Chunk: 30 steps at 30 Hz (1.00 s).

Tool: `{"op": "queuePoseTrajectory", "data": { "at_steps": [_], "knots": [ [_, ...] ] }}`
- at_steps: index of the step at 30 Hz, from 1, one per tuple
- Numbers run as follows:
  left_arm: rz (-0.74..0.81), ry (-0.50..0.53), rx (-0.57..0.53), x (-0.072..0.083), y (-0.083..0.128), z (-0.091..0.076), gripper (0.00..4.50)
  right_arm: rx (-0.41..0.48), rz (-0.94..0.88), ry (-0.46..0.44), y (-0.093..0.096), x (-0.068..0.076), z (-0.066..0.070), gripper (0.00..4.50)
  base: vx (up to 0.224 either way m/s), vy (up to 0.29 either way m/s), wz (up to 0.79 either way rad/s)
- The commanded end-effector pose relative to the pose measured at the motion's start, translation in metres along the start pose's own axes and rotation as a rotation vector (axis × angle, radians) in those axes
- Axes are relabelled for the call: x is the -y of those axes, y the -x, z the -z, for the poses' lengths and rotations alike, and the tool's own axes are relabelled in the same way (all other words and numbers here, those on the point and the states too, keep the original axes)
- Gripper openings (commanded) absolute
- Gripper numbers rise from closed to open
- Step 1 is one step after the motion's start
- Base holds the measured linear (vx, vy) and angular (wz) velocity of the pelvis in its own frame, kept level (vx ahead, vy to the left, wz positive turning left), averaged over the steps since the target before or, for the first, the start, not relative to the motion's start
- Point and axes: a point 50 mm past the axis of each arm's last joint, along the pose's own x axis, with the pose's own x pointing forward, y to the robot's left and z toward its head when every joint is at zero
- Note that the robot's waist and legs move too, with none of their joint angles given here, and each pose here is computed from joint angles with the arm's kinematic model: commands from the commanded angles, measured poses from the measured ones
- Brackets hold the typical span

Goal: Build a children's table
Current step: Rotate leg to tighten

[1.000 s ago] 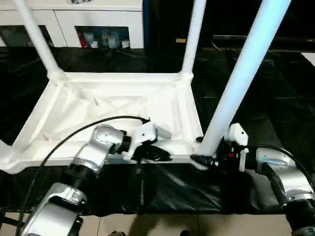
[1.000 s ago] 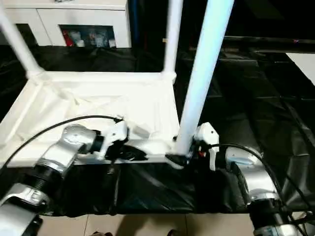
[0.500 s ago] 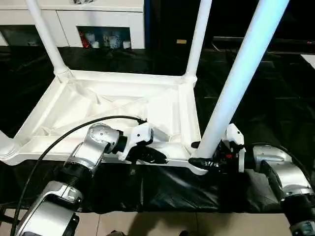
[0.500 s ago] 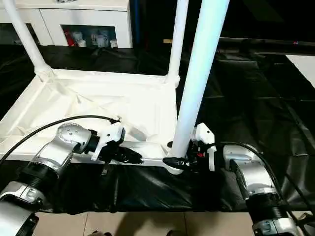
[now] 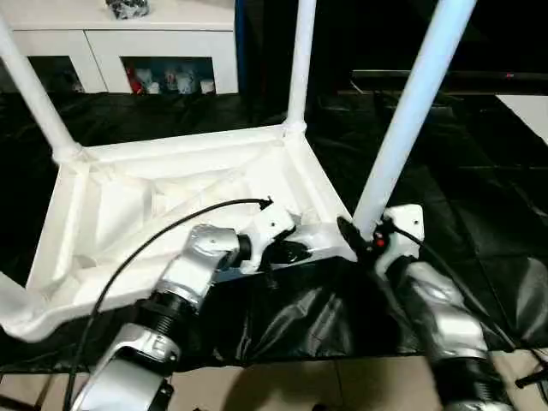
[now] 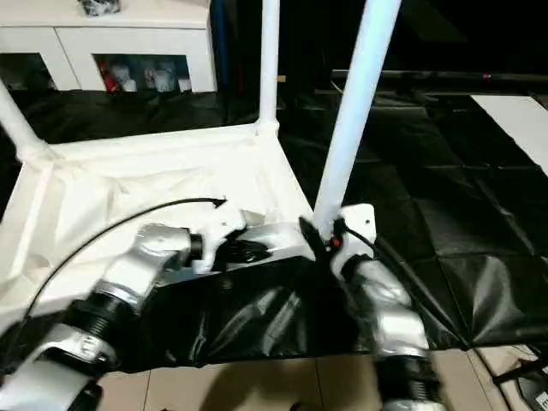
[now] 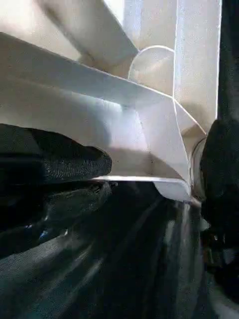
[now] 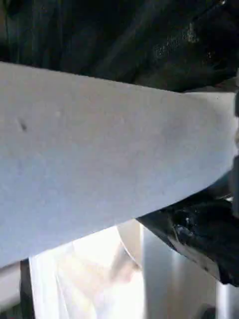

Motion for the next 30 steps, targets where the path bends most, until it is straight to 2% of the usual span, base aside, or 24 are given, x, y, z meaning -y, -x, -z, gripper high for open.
{"op": "queuePoseTrajectory", "data": {
  "at_steps": [1,3,8,9,11,15,20,25,26,29,30],
  "knots": [
    [0.148,0.016,0.004,0.038,-0.037,-0.003,0.0,-0.101,-0.149,-0.008,-0.01,-0.047,0.024,2.49,0.0,0.0,0.0],
    [0.154,0.005,0.005,0.037,-0.035,-0.003,0.0,-0.057,-0.17,0.036,-0.01,-0.048,0.016,3.05,0.0,0.0,0.0],
    [0.154,-0.013,-0.003,0.031,-0.027,0.0,0.0,-0.022,-0.224,0.055,-0.004,-0.041,0.008,3.47,0.0,0.0,0.0],
    [0.158,-0.028,-0.02,0.026,-0.019,0.005,0.0,-0.012,-0.292,0.128,0.001,-0.034,0.005,3.63,0.0,0.0,0.0],
    [0.171,-0.05,-0.032,0.022,-0.012,0.009,0.0,-0.015,-0.345,0.186,0.004,-0.03,0.003,3.72,0.0,0.0,0.0],
    [0.213,-0.077,-0.06,0.011,0.006,0.014,0.0,-0.047,-0.54,0.268,0.018,-0.016,-0.002,3.72,0.0,0.0,0.0],
    [0.31,-0.103,-0.068,0.009,0.02,0.018,0.0,-0.088,-0.72,0.289,0.031,-0.008,-0.006,3.72,0.0,0.0,0.0],
    [0.357,-0.103,-0.095,0.005,0.029,0.02,0.0,-0.183,-0.898,0.302,0.043,0.005,-0.007,3.72,0.0,0.0,0.0],
    [0.373,-0.103,-0.088,0.003,0.032,0.02,0.0,-0.221,-0.957,0.299,0.046,0.008,-0.006,3.45,0.0,0.0,0.0],
    [0.404,-0.101,-0.085,0.003,0.034,0.02,0.0,-0.261,-1.007,0.293,0.048,0.01,-0.005,3.32,0.0,0.0,0.0],
    [0.41,-0.101,-0.085,0.003,0.035,0.02,0.0,-0.273,-1.023,0.292,0.048,0.01,-0.005,3.05,0.0,0.0,0.0]
  ]
}}
